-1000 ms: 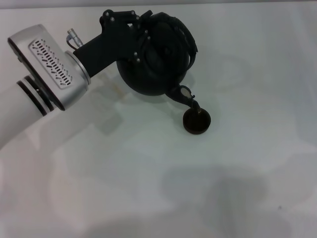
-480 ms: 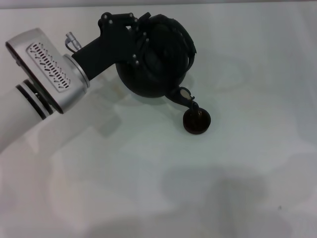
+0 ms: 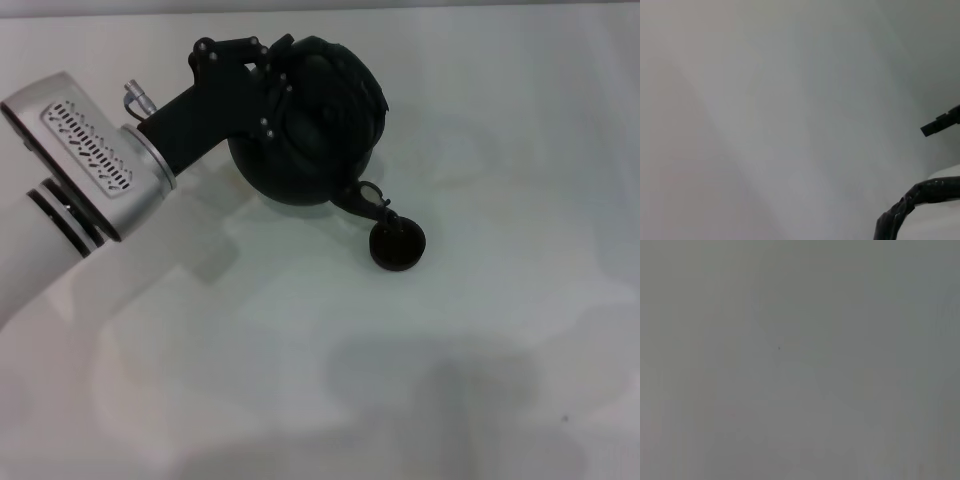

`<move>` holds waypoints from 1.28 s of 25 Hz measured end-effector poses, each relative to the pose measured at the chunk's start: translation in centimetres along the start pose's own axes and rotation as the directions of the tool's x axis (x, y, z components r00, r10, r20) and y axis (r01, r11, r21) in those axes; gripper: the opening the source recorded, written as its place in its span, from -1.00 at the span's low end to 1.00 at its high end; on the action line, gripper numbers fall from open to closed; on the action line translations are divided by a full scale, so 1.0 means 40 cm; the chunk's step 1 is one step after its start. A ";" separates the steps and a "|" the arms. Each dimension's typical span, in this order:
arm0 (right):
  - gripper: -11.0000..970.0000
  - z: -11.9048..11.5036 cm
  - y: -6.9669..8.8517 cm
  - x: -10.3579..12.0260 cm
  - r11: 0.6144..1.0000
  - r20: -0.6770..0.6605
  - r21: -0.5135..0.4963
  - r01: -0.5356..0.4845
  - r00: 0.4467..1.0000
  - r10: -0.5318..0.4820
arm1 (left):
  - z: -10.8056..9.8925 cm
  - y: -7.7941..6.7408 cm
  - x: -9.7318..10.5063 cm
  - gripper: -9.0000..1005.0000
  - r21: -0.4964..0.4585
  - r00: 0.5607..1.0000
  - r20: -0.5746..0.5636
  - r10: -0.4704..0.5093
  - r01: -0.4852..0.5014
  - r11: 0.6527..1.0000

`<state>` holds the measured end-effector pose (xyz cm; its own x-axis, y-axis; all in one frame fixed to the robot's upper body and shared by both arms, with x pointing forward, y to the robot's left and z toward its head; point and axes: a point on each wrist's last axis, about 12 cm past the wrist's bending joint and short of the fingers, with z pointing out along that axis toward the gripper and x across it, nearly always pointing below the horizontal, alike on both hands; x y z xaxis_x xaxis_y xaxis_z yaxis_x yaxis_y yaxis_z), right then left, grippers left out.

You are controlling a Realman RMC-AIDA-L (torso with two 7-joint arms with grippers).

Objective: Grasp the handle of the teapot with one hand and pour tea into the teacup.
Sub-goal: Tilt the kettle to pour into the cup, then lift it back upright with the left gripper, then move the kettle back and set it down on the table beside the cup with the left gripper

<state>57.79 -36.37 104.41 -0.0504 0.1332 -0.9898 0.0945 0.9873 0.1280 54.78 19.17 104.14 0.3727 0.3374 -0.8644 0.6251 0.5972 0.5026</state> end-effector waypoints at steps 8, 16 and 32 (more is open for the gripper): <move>0.80 0.000 -0.003 -0.001 1.000 0.000 0.003 0.001 1.000 -0.001 | -0.029 0.008 0.002 -0.76 -0.148 0.995 0.018 -0.097 0.099 0.984; 0.80 -0.005 -0.009 0.002 1.000 -0.001 0.014 -0.004 1.000 0.004 | -0.068 0.010 0.003 -0.76 -0.338 0.973 0.068 -0.219 0.229 0.913; 0.80 0.007 -0.018 -0.019 1.000 0.026 0.020 0.014 1.000 -0.014 | -0.143 -0.071 0.025 -0.76 -0.533 0.877 0.080 -0.474 0.440 0.723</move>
<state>58.02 -37.21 105.07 -0.0258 0.1169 -0.9928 0.1133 0.9871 0.1133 49.44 21.98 101.79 0.0853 -0.0456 -0.9953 0.2500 0.9680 -0.0229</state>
